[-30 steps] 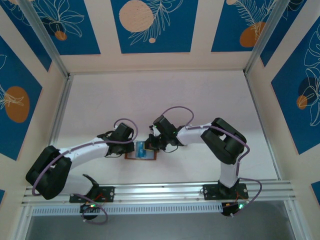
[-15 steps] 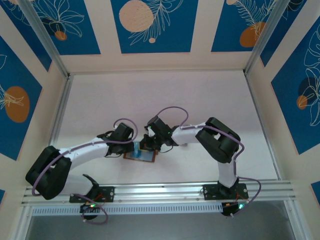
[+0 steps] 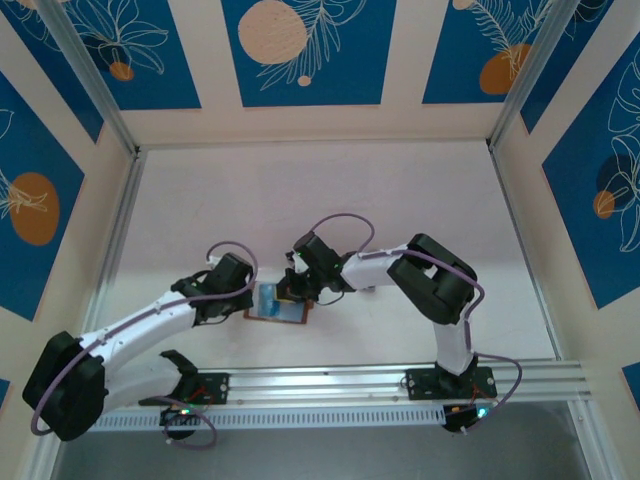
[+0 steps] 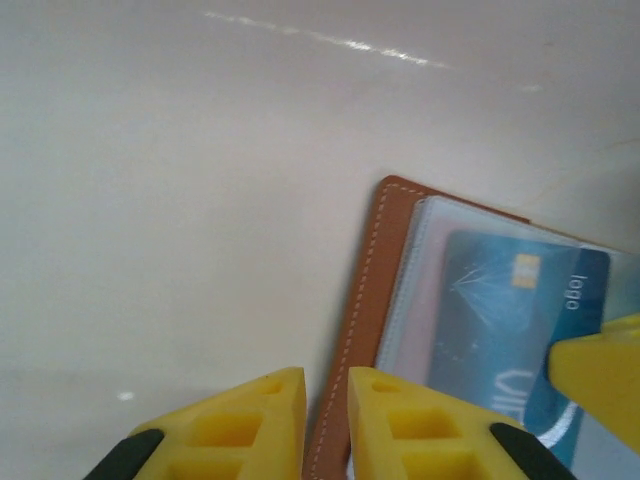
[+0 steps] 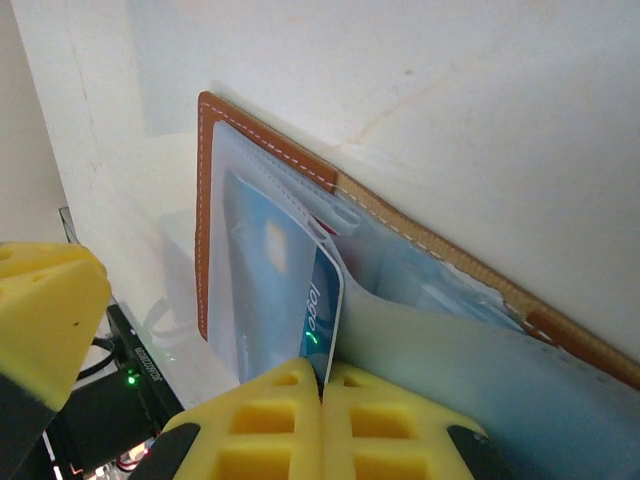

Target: Put the credit cards into the card holder

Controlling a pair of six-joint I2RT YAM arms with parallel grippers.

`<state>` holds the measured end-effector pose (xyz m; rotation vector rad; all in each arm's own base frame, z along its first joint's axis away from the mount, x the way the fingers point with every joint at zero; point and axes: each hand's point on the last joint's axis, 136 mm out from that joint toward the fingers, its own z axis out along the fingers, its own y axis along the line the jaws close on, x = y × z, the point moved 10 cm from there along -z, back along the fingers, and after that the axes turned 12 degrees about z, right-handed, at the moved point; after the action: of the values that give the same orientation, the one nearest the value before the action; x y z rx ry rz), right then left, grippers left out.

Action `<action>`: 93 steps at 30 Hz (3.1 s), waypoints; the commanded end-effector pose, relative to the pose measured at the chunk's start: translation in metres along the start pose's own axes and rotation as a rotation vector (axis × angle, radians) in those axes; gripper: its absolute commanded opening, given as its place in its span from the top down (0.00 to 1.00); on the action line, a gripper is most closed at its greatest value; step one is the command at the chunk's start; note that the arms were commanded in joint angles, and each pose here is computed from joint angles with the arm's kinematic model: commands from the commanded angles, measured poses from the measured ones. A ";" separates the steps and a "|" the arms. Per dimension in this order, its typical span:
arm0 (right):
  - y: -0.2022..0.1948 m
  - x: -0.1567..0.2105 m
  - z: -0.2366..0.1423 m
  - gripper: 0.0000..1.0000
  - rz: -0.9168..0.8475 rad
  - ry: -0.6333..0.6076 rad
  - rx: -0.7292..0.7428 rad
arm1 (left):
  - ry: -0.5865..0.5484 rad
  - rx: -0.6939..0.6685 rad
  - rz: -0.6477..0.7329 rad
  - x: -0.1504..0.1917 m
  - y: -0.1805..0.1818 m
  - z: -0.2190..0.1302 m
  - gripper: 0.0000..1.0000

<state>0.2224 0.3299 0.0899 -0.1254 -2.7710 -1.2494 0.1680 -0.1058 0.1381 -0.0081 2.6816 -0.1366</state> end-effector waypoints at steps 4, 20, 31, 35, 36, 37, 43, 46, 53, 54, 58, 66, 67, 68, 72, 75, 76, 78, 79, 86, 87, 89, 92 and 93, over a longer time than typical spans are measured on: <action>-0.033 0.007 0.011 1.00 0.062 0.049 0.149 | 0.123 -0.039 0.018 0.018 0.007 0.020 0.91; -0.017 0.002 0.012 1.00 0.088 0.054 0.135 | 0.174 -0.006 0.093 0.031 -0.011 0.038 0.94; -0.015 0.012 0.014 0.93 0.080 0.065 0.171 | 0.160 0.019 0.094 0.028 -0.029 0.042 0.94; -0.014 0.013 0.009 0.87 0.066 0.055 0.194 | 0.145 0.021 0.086 0.024 -0.030 0.034 0.94; -0.013 0.014 0.008 0.86 0.062 0.058 0.197 | 0.137 0.023 0.085 0.022 -0.030 0.032 0.94; -0.013 0.014 0.007 0.85 0.060 0.059 0.199 | 0.133 0.023 0.083 0.022 -0.030 0.031 0.94; -0.001 0.017 0.013 0.81 0.034 0.113 0.200 | 0.132 0.029 0.075 0.022 -0.030 0.031 0.94; 0.006 0.020 0.018 0.79 0.027 0.143 0.224 | 0.131 0.031 0.072 0.022 -0.030 0.031 0.94; 0.016 0.025 0.023 0.79 0.034 0.184 0.297 | 0.124 0.036 0.072 0.022 -0.031 0.031 0.94; 0.018 0.024 0.025 0.79 0.032 0.192 0.294 | 0.124 0.036 0.071 0.022 -0.031 0.032 0.94; 0.025 0.023 0.029 0.79 0.036 0.224 0.257 | 0.125 0.045 0.068 0.022 -0.032 0.033 0.94; 0.037 0.020 0.036 0.78 0.057 0.268 0.213 | 0.124 0.050 0.068 0.022 -0.033 0.035 0.94; 0.038 0.020 0.037 0.76 0.064 0.267 0.221 | 0.124 0.052 0.067 0.021 -0.034 0.035 0.94; 0.040 0.020 0.037 0.75 0.069 0.267 0.228 | 0.126 0.052 0.066 0.021 -0.034 0.036 0.94; 0.046 0.022 0.042 0.72 0.078 0.269 0.242 | 0.123 0.059 0.063 0.020 -0.036 0.037 0.94; 0.045 0.019 0.044 0.72 0.097 0.275 0.242 | 0.120 0.062 0.063 0.020 -0.037 0.037 0.94; 0.044 0.018 0.045 0.72 0.102 0.281 0.232 | 0.120 0.060 0.060 0.020 -0.036 0.036 0.94; 0.043 0.016 0.045 0.72 0.112 0.290 0.212 | 0.119 0.060 0.060 0.020 -0.036 0.036 0.94; 0.044 0.015 0.044 0.72 0.111 0.288 0.209 | 0.119 0.060 0.062 0.020 -0.036 0.036 0.94; 0.049 0.005 0.008 0.73 0.033 0.186 0.291 | 0.119 0.039 0.059 0.021 -0.035 0.035 0.94; 0.049 0.002 -0.001 0.72 0.021 0.163 0.301 | 0.113 0.034 0.065 0.020 -0.035 0.033 0.94; 0.049 -0.003 -0.022 0.72 -0.006 0.131 0.310 | 0.106 0.033 0.077 0.018 -0.037 0.031 0.94; 0.051 -0.009 -0.047 0.72 -0.058 0.090 0.353 | 0.106 0.030 0.088 0.015 -0.040 0.029 0.94; 0.051 -0.010 -0.054 0.72 -0.075 0.077 0.365 | 0.103 0.031 0.089 0.014 -0.040 0.028 0.94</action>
<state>0.2383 0.3461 0.1373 -0.0248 -2.8167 -0.7892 0.1599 -0.1221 0.1077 0.0954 2.7955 0.0869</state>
